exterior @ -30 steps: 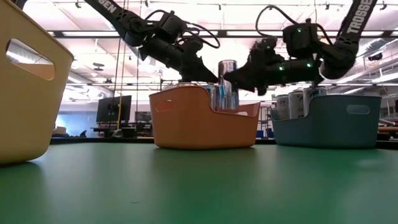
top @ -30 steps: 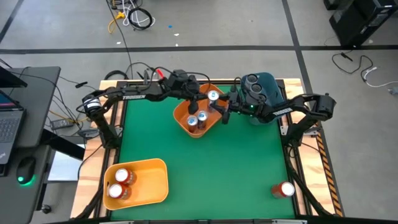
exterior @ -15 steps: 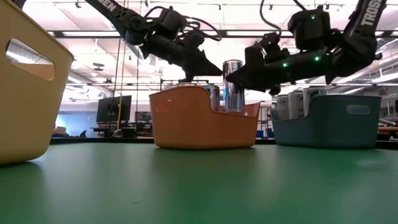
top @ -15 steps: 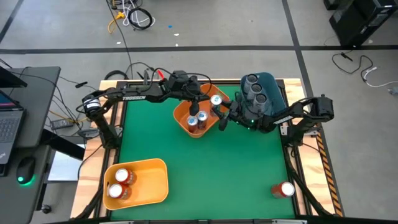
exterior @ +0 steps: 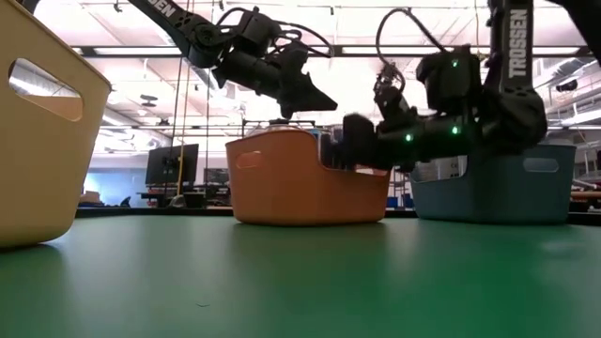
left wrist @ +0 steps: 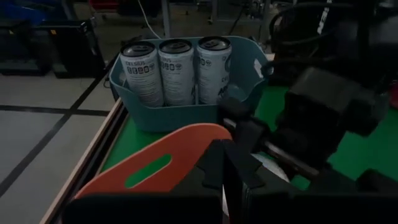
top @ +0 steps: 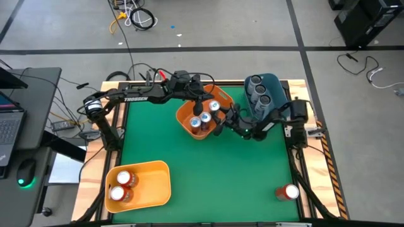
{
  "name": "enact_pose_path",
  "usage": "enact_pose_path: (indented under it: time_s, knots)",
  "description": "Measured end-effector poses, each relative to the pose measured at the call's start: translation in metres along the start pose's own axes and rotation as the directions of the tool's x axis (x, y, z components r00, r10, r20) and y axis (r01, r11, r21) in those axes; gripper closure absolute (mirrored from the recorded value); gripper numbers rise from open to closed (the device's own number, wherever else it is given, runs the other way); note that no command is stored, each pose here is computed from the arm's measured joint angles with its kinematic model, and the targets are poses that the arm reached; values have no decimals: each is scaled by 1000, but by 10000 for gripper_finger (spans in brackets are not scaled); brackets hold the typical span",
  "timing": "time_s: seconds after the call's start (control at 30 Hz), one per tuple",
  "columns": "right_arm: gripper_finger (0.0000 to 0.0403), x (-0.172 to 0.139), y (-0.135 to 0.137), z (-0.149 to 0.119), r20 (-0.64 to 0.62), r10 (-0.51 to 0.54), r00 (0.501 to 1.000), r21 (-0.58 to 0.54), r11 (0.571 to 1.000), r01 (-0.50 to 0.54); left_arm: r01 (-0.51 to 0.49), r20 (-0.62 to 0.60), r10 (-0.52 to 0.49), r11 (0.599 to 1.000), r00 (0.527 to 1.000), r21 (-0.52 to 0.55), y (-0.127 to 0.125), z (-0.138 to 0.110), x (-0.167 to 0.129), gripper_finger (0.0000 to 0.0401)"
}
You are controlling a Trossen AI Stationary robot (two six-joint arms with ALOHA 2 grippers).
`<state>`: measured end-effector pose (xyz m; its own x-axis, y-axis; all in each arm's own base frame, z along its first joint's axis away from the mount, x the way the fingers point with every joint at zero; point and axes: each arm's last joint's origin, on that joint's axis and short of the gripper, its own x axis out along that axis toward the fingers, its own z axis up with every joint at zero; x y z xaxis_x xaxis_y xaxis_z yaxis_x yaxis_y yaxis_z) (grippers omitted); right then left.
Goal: Sort soda cans
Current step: Put the blue soda can into the orange bin
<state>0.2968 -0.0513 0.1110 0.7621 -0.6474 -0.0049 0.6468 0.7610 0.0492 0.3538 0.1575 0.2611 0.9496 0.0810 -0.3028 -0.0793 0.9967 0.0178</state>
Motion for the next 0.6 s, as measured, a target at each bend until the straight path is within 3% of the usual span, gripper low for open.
enact_pose_path:
  time_s: [0.17,0.6]
  knots:
    - [178,2,1,-9,-9,-4,1000,1,1000,4,1,-6,-1,1000,1000,-2,0,-1,0,400]
    - [128,3,1,-9,-12,-4,1000,8,1000,4,6,-38,-6,1000,999,-16,0,-4,0,400]
